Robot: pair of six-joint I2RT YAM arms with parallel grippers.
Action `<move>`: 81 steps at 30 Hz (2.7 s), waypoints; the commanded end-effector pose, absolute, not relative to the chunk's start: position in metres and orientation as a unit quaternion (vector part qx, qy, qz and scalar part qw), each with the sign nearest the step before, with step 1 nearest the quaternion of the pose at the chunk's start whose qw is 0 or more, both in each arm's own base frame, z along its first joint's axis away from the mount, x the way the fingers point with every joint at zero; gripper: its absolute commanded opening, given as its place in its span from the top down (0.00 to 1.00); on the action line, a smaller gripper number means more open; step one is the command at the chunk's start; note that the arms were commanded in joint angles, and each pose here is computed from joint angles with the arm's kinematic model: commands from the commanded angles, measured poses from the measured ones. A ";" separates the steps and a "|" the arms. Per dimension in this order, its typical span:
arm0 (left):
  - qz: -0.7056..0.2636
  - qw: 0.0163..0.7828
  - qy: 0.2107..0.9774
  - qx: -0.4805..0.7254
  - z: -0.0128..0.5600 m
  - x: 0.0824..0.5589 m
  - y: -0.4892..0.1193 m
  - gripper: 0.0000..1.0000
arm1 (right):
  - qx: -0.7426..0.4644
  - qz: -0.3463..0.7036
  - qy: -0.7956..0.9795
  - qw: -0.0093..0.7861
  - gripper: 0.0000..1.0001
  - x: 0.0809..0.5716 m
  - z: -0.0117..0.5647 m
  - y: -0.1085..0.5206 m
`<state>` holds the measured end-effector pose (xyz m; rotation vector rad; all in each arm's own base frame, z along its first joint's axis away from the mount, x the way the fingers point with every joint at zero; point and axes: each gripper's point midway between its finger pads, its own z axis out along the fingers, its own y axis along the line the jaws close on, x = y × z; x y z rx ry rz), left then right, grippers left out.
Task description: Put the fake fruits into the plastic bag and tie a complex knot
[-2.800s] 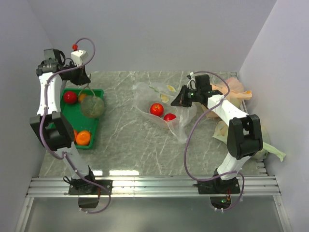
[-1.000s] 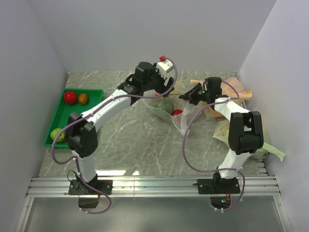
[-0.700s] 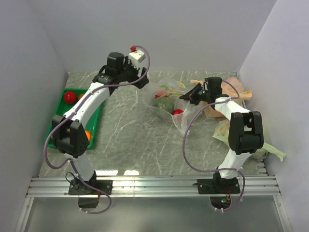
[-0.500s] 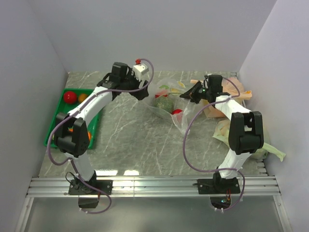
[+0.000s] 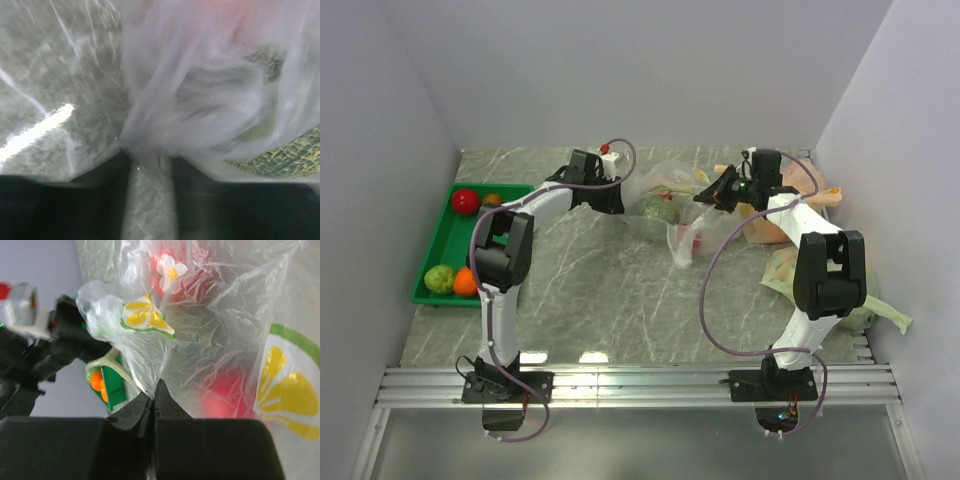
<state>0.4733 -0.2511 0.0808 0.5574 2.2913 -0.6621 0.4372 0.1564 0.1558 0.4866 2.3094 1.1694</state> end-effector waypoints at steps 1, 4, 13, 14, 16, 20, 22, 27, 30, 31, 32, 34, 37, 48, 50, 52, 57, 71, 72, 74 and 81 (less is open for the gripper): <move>-0.324 0.359 0.854 0.193 0.117 0.482 -0.270 0.74 | 0.149 0.431 0.842 0.287 1.00 0.442 0.184 0.153; -0.351 0.356 0.845 0.188 0.145 0.475 -0.265 1.00 | 0.142 0.426 0.845 0.289 1.00 0.440 0.187 0.152; -0.334 0.319 0.865 0.195 0.235 0.420 -0.220 1.00 | 0.102 0.387 0.841 0.363 1.00 0.426 0.236 0.148; -0.335 0.316 0.867 0.193 0.239 0.417 -0.215 1.00 | 0.090 0.387 0.833 0.385 1.00 0.423 0.253 0.148; -0.342 0.289 0.875 0.186 0.238 0.406 -0.208 1.00 | 0.072 0.386 0.825 0.407 1.00 0.418 0.270 0.153; -0.360 0.263 0.875 0.192 0.235 0.397 -0.207 1.00 | 0.032 0.374 0.825 0.423 1.00 0.406 0.283 0.164; -0.361 0.269 0.872 0.193 0.236 0.399 -0.208 0.96 | 0.024 0.373 0.830 0.415 1.00 0.403 0.273 0.171; -0.344 0.297 0.866 0.209 0.246 0.401 -0.201 0.60 | -0.007 0.351 0.859 0.373 1.00 0.401 0.233 0.197; -0.309 0.329 0.866 0.217 0.267 0.394 -0.177 0.38 | -0.020 0.338 0.864 0.372 1.00 0.401 0.224 0.202; -0.300 0.335 0.866 0.218 0.273 0.389 -0.169 0.33 | -0.022 0.335 0.864 0.376 1.00 0.400 0.226 0.201; -0.279 0.359 0.862 0.223 0.287 0.384 -0.151 0.28 | -0.023 0.333 0.863 0.380 1.00 0.401 0.226 0.200; -0.239 0.351 0.881 0.209 0.285 0.370 -0.123 0.22 | -0.027 0.322 0.864 0.385 1.00 0.401 0.225 0.196; -0.159 0.340 0.911 0.169 0.276 0.343 -0.050 0.10 | -0.037 0.317 0.866 0.386 1.00 0.398 0.223 0.195; -0.026 0.198 0.976 0.085 0.178 0.225 0.110 0.12 | -0.060 0.304 0.879 0.363 1.00 0.394 0.213 0.191; -0.006 0.195 0.978 0.073 0.167 0.227 0.127 0.13 | -0.058 0.309 0.880 0.356 1.00 0.391 0.208 0.193; 0.009 0.186 0.981 0.059 0.156 0.227 0.140 0.14 | -0.056 0.313 0.880 0.353 1.00 0.388 0.205 0.194; 0.018 0.188 0.981 0.045 0.139 0.248 0.158 0.15 | -0.063 0.311 0.880 0.354 1.00 0.389 0.209 0.194; -0.033 0.118 0.992 0.041 0.080 0.234 0.147 0.25 | -0.053 0.314 0.880 0.352 1.00 0.393 0.210 0.194; -0.035 0.117 0.992 0.041 0.078 0.234 0.145 0.26 | -0.053 0.314 0.880 0.352 1.00 0.393 0.210 0.195; -0.038 0.114 0.992 0.047 0.072 0.233 0.142 0.30 | -0.053 0.314 0.879 0.354 1.00 0.394 0.211 0.195; -0.045 0.115 0.991 0.053 0.056 0.248 0.138 0.28 | -0.052 0.313 0.882 0.349 1.00 0.393 0.208 0.194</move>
